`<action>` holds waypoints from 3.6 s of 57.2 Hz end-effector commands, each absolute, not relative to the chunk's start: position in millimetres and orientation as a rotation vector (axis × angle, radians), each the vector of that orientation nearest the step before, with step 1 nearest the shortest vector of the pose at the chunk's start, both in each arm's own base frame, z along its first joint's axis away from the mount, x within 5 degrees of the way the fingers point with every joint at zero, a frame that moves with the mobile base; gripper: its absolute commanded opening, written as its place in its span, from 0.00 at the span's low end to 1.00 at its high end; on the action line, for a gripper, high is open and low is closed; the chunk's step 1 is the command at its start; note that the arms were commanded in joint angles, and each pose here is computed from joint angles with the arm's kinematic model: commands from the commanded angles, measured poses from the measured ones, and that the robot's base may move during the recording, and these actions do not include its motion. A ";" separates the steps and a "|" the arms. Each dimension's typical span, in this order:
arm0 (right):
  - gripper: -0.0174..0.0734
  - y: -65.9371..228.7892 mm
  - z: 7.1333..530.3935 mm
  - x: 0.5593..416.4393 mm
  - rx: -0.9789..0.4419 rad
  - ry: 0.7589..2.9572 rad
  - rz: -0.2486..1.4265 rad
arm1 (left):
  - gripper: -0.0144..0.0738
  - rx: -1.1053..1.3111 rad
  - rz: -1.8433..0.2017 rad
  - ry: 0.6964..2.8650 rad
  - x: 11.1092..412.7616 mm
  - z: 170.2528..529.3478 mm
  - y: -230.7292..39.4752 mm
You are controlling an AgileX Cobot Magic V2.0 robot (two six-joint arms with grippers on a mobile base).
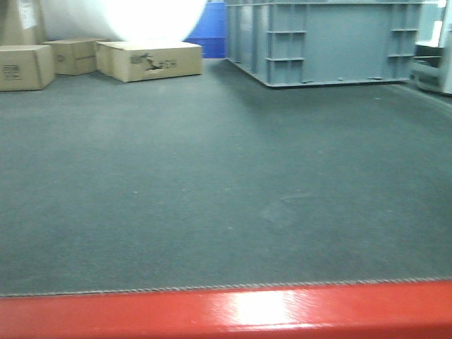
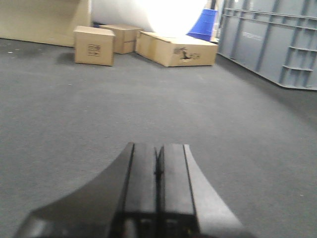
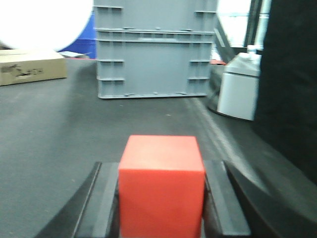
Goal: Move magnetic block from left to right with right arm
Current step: 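Turn the base toward the second dark table, cube held in right gripper, then approach the second table edge holding the red cube, then lower the red cube onto the dark tabletop with the right gripper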
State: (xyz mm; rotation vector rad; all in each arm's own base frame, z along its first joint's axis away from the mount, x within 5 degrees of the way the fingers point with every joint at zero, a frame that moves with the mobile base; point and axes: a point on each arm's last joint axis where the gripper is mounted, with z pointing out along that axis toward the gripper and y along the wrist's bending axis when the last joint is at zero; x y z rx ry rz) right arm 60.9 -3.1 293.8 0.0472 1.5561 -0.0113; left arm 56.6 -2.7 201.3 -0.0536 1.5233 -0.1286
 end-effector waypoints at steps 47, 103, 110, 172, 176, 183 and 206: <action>0.44 -2.3 311.0 59.3 0.025 1.446 -0.021 | 0.02 -0.056 -0.130 1.445 55.7 206.2 -2.0; 0.44 -2.2 311.5 59.3 0.026 1.441 -0.019 | 0.02 -0.056 -0.130 1.445 55.7 206.2 -2.0; 0.44 -2.2 311.0 61.5 0.025 1.450 -0.019 | 0.02 -0.056 -0.130 1.445 55.7 206.2 -2.0; 0.44 43.3 341.3 169.0 -0.178 1.924 0.181 | 0.02 -0.056 -0.130 1.445 55.7 206.2 -2.0; 0.44 59.2 340.1 184.2 -0.181 2.020 0.239 | 0.02 -0.056 -0.130 1.445 55.7 206.2 -2.0; 0.44 87.1 335.1 209.9 -0.130 2.197 0.307 | 0.02 -0.056 -0.130 1.445 55.7 206.2 -2.0; 0.44 184.8 294.8 261.8 -0.122 2.722 0.141 | 0.02 -0.056 -0.130 1.445 55.7 206.2 -2.0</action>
